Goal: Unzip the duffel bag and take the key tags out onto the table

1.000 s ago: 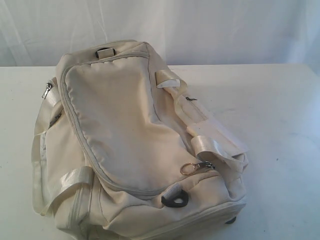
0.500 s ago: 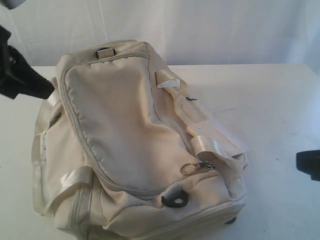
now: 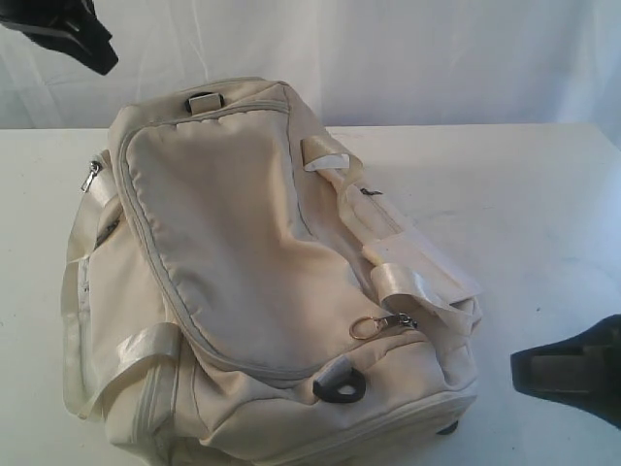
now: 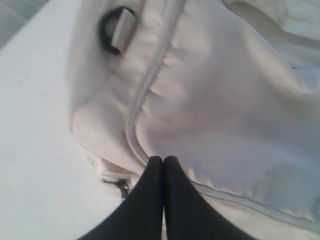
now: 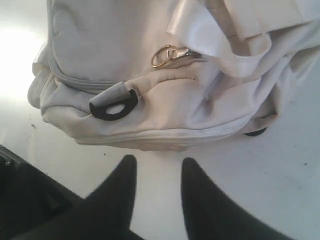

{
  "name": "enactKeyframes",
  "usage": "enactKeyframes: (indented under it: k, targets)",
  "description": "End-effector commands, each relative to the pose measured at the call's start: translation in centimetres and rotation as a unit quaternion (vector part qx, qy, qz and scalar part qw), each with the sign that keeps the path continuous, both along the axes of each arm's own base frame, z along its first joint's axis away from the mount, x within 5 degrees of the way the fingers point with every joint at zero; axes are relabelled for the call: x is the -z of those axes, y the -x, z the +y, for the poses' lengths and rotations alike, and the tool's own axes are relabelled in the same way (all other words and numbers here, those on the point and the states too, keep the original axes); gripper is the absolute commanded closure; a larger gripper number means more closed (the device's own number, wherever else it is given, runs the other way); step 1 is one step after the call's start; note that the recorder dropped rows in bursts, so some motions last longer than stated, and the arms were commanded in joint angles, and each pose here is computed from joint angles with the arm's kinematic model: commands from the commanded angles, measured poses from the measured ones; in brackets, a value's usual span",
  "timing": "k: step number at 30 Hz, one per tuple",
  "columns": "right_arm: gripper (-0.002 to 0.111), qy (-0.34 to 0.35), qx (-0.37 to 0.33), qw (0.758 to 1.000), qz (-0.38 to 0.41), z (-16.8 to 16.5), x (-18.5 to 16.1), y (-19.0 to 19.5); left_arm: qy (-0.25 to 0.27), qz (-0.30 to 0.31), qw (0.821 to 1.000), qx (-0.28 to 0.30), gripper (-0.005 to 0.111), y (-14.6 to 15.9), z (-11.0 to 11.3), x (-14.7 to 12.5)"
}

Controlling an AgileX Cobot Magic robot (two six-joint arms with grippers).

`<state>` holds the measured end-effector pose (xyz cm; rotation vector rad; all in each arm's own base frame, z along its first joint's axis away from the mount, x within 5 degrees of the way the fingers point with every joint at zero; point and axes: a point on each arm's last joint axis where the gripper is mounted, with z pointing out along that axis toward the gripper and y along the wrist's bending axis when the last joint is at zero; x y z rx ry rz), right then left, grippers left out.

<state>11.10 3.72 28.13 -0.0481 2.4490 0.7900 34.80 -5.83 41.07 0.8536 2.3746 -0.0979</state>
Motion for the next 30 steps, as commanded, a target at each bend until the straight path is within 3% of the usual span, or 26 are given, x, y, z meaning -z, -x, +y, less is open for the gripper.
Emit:
enactKeyframes:
  k: [1, 5, 12, 15, 20, 27, 30]
  targets:
    - [0.058, -0.044, 0.01, 0.999, -0.009, 0.4, 0.9, -0.2, -0.042, -0.009, 0.999, -0.017, 0.106, -1.8, 0.5, 0.2]
    - [0.047, -0.055, 0.027, 0.998, 0.005, 0.4, 2.3, -0.1, -0.09, 0.014, 0.995, -0.03, 0.092, -3.6, 1.4, 1.2]
    - [0.046, -0.121, 0.061, 0.99, 0.046, 0.8, 4.5, -0.1, -0.076, 0.004, 0.996, -0.049, 0.055, -6.7, 1.3, 2.5]
    - [0.046, -0.141, 0.092, 0.984, 0.057, 0.7, 5.6, -0.3, -0.072, 0.03, 0.996, -0.052, 0.055, -8.0, 1.1, 4.1]
    - [0.046, -0.151, 0.11, 0.98, 0.064, 0.4, 6.6, -1.3, -0.021, 0.054, 0.998, -0.036, 0.055, -10.3, -0.1, 7.1]
    - [0.046, -0.163, 0.115, 0.974, 0.107, 0.3, 7.8, -2.6, -0.03, 0.035, 0.999, -0.018, 0.055, -12.0, -0.3, 9.1]
    - [0.046, -0.178, 0.112, 0.971, 0.113, 0.4, 8.1, -3.0, -0.032, 0.056, 0.998, -0.013, 0.064, -12.0, -0.3, 9.9]
